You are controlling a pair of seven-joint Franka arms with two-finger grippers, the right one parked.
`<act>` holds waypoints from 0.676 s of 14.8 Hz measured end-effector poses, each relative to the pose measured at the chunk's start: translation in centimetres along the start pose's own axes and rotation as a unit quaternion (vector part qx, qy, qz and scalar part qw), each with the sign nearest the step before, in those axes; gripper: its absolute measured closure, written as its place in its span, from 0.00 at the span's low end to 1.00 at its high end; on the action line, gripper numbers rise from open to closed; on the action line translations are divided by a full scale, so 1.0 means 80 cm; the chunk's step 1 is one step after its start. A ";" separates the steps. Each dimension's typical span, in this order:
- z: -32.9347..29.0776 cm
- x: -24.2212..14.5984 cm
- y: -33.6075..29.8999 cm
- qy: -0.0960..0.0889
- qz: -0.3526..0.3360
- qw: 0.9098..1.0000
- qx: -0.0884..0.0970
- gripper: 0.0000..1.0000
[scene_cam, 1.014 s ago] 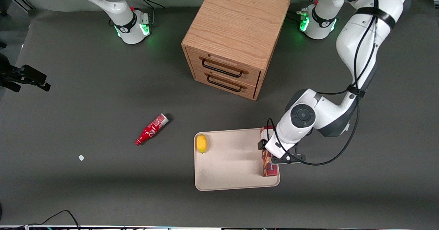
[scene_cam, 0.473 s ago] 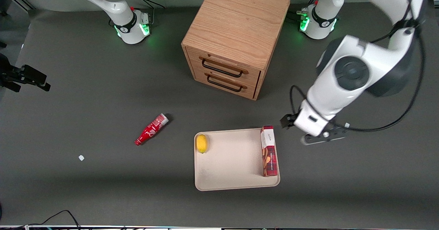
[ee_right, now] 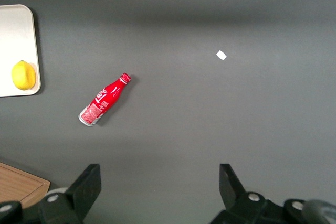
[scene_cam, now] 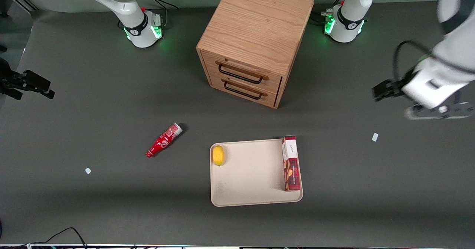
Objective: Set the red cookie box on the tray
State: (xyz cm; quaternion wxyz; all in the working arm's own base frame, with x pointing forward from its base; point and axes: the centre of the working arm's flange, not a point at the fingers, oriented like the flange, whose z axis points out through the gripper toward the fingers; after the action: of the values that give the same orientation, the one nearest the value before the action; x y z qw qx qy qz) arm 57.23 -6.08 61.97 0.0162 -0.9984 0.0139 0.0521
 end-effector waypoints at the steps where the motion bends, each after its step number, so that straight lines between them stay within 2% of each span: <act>1: -0.015 -0.014 -0.040 0.001 0.010 1.000 -0.007 0.00; 3: -0.033 -0.047 -0.105 0.001 0.030 0.999 -0.014 0.00; 5: -0.033 -0.079 -0.131 0.001 0.040 0.999 -0.018 0.00; 10: -0.010 -0.144 -0.095 0.005 0.065 0.998 -0.014 0.00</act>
State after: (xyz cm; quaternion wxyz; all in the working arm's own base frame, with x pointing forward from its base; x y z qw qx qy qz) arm 46.04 1.81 64.20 -0.0008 -0.9958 0.0782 0.0482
